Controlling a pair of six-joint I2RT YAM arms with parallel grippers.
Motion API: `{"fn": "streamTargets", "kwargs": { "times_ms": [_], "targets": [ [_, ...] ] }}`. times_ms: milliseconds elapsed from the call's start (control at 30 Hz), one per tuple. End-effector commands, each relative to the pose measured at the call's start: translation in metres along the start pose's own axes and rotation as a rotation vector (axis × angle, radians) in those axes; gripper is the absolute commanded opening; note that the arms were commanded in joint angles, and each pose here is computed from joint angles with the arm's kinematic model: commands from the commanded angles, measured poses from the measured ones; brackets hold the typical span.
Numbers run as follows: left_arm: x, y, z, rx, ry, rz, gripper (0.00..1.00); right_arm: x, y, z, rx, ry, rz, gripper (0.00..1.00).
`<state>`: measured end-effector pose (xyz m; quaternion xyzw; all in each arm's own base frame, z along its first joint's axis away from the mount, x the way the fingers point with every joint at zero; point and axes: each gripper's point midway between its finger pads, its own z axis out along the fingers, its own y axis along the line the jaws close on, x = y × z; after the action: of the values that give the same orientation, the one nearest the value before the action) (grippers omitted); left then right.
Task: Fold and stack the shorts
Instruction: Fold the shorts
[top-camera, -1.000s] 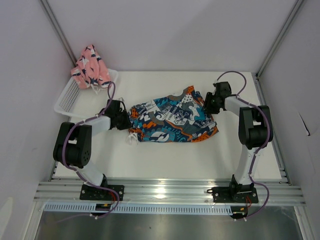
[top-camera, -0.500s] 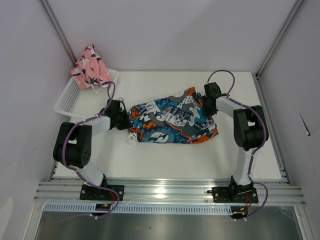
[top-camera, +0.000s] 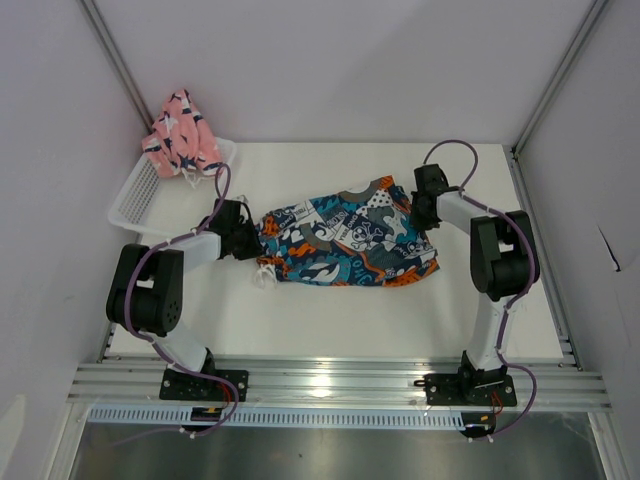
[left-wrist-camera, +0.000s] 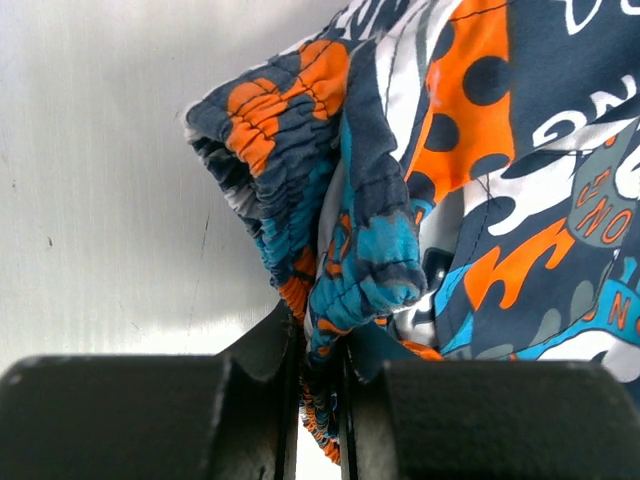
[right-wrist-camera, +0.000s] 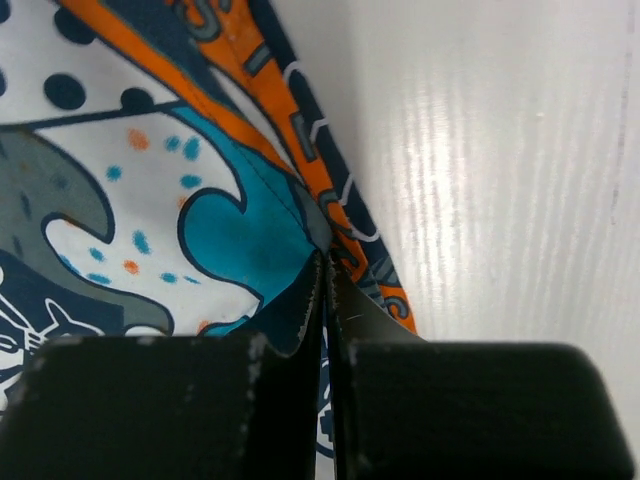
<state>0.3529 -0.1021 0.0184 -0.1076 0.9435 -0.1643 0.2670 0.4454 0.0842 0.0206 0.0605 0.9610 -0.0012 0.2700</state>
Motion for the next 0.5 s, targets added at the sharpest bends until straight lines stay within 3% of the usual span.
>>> {"fn": "streamTargets", "kwargs": {
  "times_ms": [0, 333, 400, 433, 467],
  "targets": [
    [-0.007, 0.005, 0.001, -0.026, -0.019, 0.013, 0.00, -0.020, -0.027, -0.015, 0.055, -0.044, 0.059, 0.00],
    [-0.007, 0.006, 0.002, -0.029, -0.019, 0.010, 0.00, -0.025, -0.038, -0.025, 0.078, -0.080, 0.103, 0.01],
    [-0.007, 0.006, 0.002, -0.030, -0.017, 0.009, 0.00, -0.024, -0.033, -0.025, 0.051, -0.070, 0.100, 0.18],
    [-0.008, 0.006, 0.002, -0.029, -0.019, 0.010, 0.00, -0.023, -0.030, -0.026, 0.033, -0.061, 0.098, 0.37],
    [-0.008, 0.005, 0.002, -0.028, -0.017, 0.009, 0.00, -0.022, -0.024, -0.027, 0.001, -0.054, 0.104, 0.41]
  ]
}}
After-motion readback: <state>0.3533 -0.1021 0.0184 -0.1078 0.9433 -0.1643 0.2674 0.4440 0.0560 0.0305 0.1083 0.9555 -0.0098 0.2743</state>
